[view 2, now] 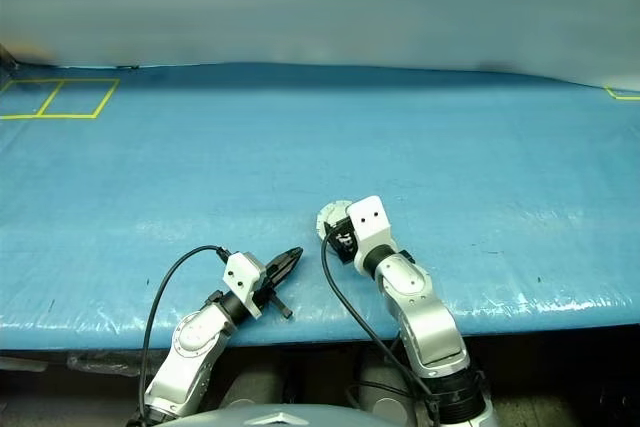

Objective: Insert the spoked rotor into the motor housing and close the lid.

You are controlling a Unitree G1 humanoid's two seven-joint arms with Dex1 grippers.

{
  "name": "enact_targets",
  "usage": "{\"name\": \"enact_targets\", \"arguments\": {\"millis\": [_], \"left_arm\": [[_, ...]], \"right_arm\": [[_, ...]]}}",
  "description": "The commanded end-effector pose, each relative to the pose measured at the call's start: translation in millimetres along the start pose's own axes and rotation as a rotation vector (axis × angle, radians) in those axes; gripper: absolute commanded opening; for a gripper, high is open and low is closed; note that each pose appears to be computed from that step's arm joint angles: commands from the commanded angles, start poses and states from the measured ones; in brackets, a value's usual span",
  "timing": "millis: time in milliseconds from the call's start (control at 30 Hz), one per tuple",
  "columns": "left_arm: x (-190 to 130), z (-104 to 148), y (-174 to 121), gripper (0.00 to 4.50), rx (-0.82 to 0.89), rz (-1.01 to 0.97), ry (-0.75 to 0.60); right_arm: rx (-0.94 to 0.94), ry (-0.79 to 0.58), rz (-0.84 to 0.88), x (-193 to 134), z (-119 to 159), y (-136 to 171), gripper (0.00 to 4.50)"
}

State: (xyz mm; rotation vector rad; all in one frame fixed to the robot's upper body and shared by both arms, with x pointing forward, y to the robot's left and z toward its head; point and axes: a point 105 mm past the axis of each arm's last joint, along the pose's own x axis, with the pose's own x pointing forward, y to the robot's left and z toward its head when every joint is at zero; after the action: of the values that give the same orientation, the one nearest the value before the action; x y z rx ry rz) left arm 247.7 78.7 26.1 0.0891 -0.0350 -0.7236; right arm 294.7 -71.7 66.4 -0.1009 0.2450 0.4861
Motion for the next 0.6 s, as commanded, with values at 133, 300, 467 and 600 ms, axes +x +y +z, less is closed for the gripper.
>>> {"name": "enact_targets", "arguments": {"millis": [133, 300, 467, 600], "left_arm": [[1, 4, -2, 0.00, 0.007, -0.009, -0.019], [1, 4, -2, 0.00, 0.010, -0.014, -0.017], [1, 5, -2, 0.00, 0.013, -0.016, -0.017], [1, 6, -2, 0.00, 0.016, -0.018, -0.016]], "right_arm": [[-0.042, 0.050, 0.020, -4, -17, 0, 3.03], [-0.042, 0.051, 0.015, -4, -20, -3, 3.03], [-0.042, 0.063, 0.000, -3, -24, -4, 3.03], [-0.056, 0.088, 0.010, -2, -27, -4, 3.03]]}}
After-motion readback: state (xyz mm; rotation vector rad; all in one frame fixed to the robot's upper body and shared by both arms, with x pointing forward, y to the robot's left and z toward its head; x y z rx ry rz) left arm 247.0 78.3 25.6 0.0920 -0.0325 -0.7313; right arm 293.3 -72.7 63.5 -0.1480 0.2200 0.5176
